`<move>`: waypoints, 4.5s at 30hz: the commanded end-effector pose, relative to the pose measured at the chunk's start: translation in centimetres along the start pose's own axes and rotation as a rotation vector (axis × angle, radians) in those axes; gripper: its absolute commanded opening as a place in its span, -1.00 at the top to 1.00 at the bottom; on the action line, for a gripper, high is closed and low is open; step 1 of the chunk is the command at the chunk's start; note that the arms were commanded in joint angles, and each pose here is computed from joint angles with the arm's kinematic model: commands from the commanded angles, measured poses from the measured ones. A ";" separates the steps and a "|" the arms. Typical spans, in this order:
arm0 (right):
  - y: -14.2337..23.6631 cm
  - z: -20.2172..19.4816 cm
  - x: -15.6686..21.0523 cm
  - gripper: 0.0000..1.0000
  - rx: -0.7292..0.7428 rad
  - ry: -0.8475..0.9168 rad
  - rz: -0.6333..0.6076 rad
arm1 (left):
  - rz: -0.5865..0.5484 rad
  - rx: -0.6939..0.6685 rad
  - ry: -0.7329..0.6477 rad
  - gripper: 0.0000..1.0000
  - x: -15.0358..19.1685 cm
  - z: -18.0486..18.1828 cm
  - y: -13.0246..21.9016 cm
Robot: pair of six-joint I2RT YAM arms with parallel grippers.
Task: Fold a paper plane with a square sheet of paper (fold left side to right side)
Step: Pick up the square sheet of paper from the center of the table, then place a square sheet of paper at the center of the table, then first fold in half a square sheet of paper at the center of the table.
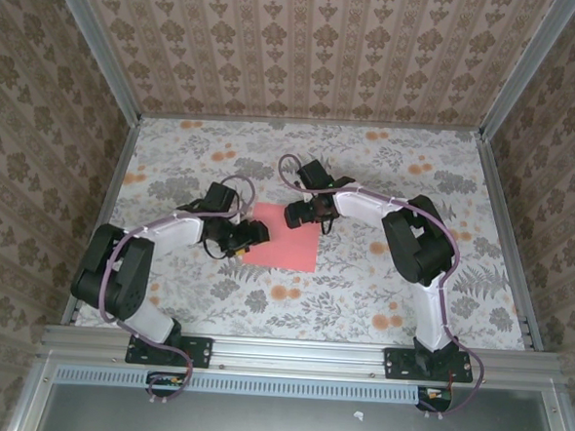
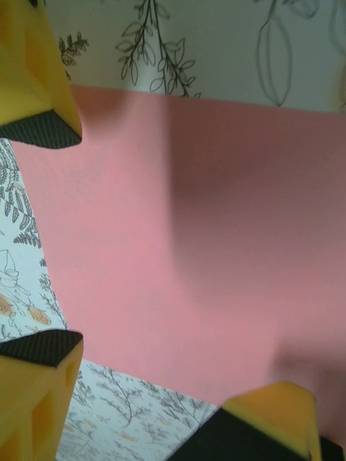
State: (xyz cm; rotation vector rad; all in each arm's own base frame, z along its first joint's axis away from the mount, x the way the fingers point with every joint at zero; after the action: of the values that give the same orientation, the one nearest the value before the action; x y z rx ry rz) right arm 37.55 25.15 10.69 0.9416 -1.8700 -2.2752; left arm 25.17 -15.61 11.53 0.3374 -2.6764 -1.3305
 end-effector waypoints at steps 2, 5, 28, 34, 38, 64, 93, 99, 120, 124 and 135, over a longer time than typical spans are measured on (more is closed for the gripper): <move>0.1 0.8 1.2 -0.80 -0.118 -0.043 0.063 | 0.029 -0.025 0.021 -0.30 0.3 0.7 -1.2; 0.3 1.2 1.2 -0.82 -0.171 -0.055 0.063 | 0.031 -0.046 0.026 -0.27 0.2 1.0 -1.7; 1.9 2.3 0.5 0.11 -0.399 -0.092 0.033 | -0.069 0.058 -0.063 -0.25 -1.2 -0.5 0.5; 6.0 1.1 -0.9 0.52 -0.571 -0.107 -0.145 | -0.210 0.186 -0.145 -0.45 -2.5 -1.2 5.9; 10.2 -0.1 -1.2 0.57 -0.696 -0.085 -0.252 | -0.306 0.313 -0.228 -0.61 -3.0 -1.9 10.0; 28.2 2.8 0.2 0.55 -1.118 0.313 -0.521 | -0.289 0.927 -0.952 -0.87 1.0 -14.9 18.5; 18.8 -4.6 4.2 -0.04 -0.309 -0.142 -0.392 | 0.026 0.458 -0.437 0.91 -1.2 -6.4 1.6; 12.3 -2.6 4.9 0.71 -0.390 -0.224 -0.230 | 0.060 0.296 -0.307 0.91 -1.9 -3.5 -2.1; 0.6 -2.8 9.1 0.85 -0.243 -0.366 0.169 | 0.091 0.291 -0.218 0.25 -1.7 -4.2 -0.8; 0.2 -2.8 9.3 0.85 -0.246 -0.366 0.172 | 0.106 0.361 -0.221 0.09 -1.3 -5.7 0.0; 0.2 -2.5 8.6 0.83 -0.287 -0.378 0.125 | 0.188 0.463 -0.230 -0.15 -0.7 -9.2 -3.1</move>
State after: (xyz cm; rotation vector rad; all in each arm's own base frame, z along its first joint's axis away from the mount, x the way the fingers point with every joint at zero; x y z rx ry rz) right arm 32.28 19.64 9.09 0.4629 -1.5356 -2.7199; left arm 27.45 -23.06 14.53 -0.0095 -3.0946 -0.7965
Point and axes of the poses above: each hand's point on the last joint's axis, 136 mm out from that joint toward the fingers, its own y axis back along the fingers, its own z axis along the line the jaws close on, x = y × z, the point moved 9 cm from there along y, back along the fingers, and after that the axes turned 8 degrees about y, right-handed, at the moved point
